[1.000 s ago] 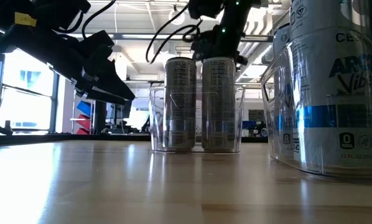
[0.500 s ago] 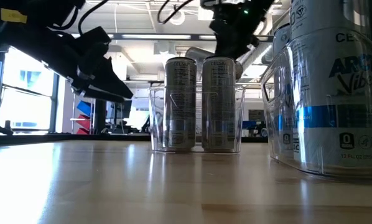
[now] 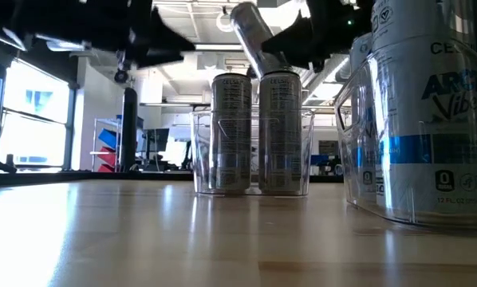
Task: Sort soda cans
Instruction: Adjust the white/yellow soda cans
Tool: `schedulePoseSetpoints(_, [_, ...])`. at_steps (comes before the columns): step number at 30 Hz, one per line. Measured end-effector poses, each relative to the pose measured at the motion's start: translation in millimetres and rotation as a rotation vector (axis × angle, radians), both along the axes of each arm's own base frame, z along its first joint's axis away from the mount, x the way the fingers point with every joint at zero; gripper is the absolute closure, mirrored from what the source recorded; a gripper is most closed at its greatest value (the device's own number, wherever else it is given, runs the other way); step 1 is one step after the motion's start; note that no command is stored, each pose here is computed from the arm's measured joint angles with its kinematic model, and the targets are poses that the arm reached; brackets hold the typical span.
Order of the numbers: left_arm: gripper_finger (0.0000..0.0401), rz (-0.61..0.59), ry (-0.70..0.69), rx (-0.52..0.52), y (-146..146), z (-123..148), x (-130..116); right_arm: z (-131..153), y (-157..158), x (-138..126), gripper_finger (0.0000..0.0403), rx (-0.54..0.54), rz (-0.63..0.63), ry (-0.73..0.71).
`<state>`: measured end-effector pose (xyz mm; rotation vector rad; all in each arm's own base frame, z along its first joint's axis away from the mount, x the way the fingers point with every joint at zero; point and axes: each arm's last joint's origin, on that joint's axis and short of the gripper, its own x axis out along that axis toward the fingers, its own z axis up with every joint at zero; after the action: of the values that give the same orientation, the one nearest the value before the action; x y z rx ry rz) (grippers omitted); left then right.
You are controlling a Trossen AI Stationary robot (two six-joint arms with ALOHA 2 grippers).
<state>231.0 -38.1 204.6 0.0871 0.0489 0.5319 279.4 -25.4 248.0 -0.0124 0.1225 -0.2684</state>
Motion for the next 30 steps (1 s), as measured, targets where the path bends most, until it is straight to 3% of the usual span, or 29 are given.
schedulePoseSetpoints(6, [0.0111, -0.168, -0.191, 0.106, 23, 38, 4, 3, 9, 0, 0.0186, -0.085, 0.053, -0.071])
schedulePoseSetpoints(13, [0.0082, -0.340, -0.253, 0.174, 58, 63, 25, 8, 13, 2, 0.0186, -0.110, 0.122, -0.135])
schedulePoseSetpoints(24, [0.0071, -0.415, -0.286, 0.074, 76, 71, 71, 11, 13, 2, 0.0186, -0.132, 0.118, -0.164])
schedulePoseSetpoints(30, [0.0071, -0.517, -0.295, 0.043, 75, 71, 90, 12, 13, 2, 0.0186, -0.134, 0.118, -0.172])
